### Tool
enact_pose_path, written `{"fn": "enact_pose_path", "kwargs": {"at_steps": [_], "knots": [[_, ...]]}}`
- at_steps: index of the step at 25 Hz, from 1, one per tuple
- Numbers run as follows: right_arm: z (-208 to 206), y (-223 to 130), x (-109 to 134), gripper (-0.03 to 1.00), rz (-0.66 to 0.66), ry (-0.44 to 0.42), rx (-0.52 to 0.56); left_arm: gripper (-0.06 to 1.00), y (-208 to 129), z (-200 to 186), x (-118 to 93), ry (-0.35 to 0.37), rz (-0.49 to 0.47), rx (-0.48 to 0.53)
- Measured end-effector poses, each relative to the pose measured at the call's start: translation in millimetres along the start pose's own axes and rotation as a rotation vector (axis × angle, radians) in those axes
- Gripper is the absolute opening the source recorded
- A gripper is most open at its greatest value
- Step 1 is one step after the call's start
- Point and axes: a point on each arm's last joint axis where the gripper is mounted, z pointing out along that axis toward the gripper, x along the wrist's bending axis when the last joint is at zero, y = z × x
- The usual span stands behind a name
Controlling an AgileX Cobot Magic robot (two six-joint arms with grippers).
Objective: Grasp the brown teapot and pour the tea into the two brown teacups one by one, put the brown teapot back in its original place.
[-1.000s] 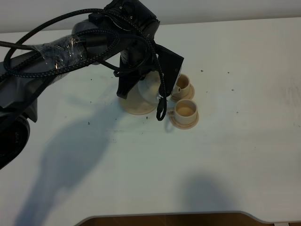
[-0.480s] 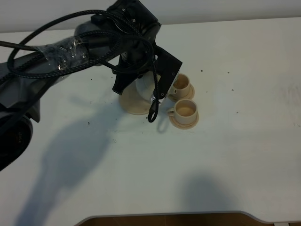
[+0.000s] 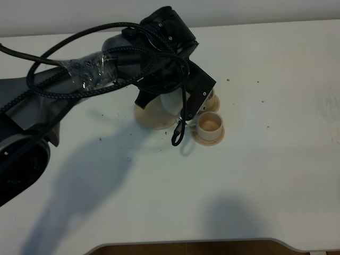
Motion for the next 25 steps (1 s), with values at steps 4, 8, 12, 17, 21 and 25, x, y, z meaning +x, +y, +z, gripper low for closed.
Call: {"fn": "enact_pose_path", "kwargs": {"at_steps": [4,8,12,17,21,25], "knots": [[0,0,0,0.44,0.000,0.000,0.000,0.11,6,-3,1,0.016,0.043,0.032],[0,0,0,0.44,0.000,0.000,0.000,0.11,12,-6,2,0.026,0.066,0.041],[0,0,0,0.44,0.000,0.000,0.000,0.11,16,-9,2,0.037,0.090,0.054],[0,0,0,0.44,0.000,0.000,0.000,0.11,19,-12,4,0.061,0.134,0.093],[0,0,0,0.44,0.000,0.000,0.000,0.11,20,-13,5,0.069,0.146,0.104],[0,0,0,0.44,0.000,0.000,0.000,0.11,20,-13,5,0.071,0.151,0.108]]}}
